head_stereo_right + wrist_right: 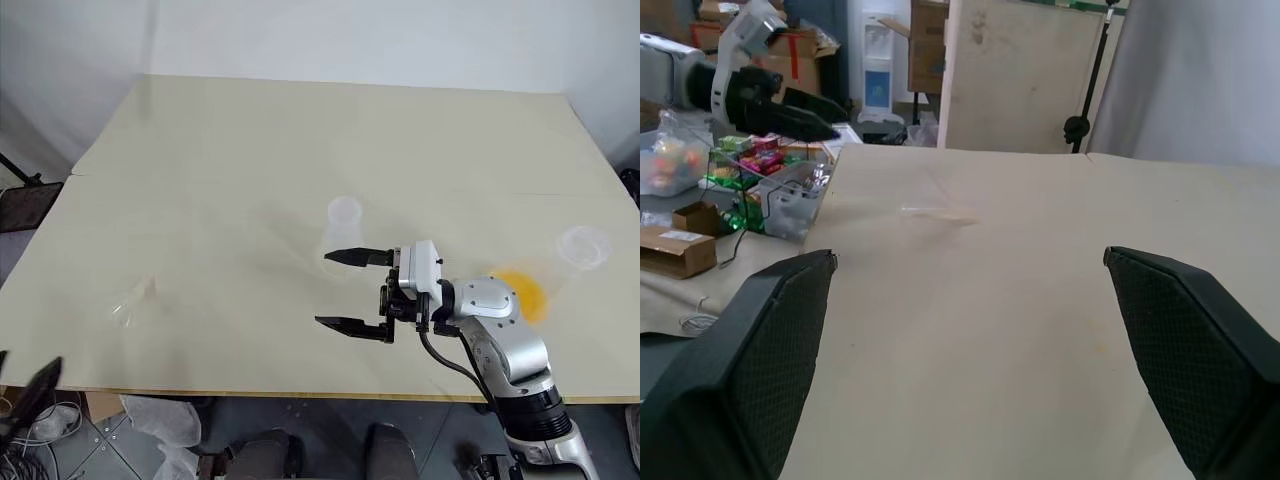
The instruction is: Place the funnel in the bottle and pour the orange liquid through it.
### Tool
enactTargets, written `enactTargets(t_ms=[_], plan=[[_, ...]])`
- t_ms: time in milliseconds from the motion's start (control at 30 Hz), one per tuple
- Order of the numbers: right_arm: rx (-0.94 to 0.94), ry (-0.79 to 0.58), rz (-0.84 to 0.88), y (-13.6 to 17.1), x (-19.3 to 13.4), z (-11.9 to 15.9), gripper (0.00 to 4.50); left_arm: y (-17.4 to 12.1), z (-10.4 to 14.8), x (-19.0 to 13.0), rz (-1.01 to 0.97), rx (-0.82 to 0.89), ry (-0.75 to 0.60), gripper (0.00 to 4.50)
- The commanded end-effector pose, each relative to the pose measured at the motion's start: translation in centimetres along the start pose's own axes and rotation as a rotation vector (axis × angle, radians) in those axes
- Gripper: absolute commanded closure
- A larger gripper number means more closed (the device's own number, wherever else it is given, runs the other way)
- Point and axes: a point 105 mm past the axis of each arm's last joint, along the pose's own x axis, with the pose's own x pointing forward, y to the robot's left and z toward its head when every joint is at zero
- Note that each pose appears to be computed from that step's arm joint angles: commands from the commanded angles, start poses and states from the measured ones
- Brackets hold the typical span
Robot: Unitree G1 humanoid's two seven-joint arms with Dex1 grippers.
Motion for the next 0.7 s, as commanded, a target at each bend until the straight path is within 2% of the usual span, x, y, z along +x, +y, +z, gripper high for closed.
enactTargets(t_ms=[33, 167, 333, 467, 700], plan=[[-0.03, -0.017, -0.011, 0.0, -0.1, 0.5, 0.0, -1.5, -0.4, 1.0, -0.019, 0.017, 0.016, 0.02], [-0.023, -0.014, -0.006, 0.4, -0.3, 0.5, 0.0, -3.5, -1.7, 3.4, -0.015, -0.019, 0.025, 0.02], [-0.013, -0.015, -0.008, 0.6, -0.2, 0.5, 0.0, -3.8, -2.4, 6.5, 0.035, -0.009, 0.004, 0.02], [-0.005, -0.017, -0.021, 0.7, -0.3, 0.5, 0.0, -2.4, -2.1, 8.5, 0.161, -0.002, -0.026, 0.02], [-0.002, -0.019, -0.054, 0.6, -0.5, 0.6, 0.0, -1.3, -2.3, 10.7, 0.212, -0.066, -0.026, 0.02]])
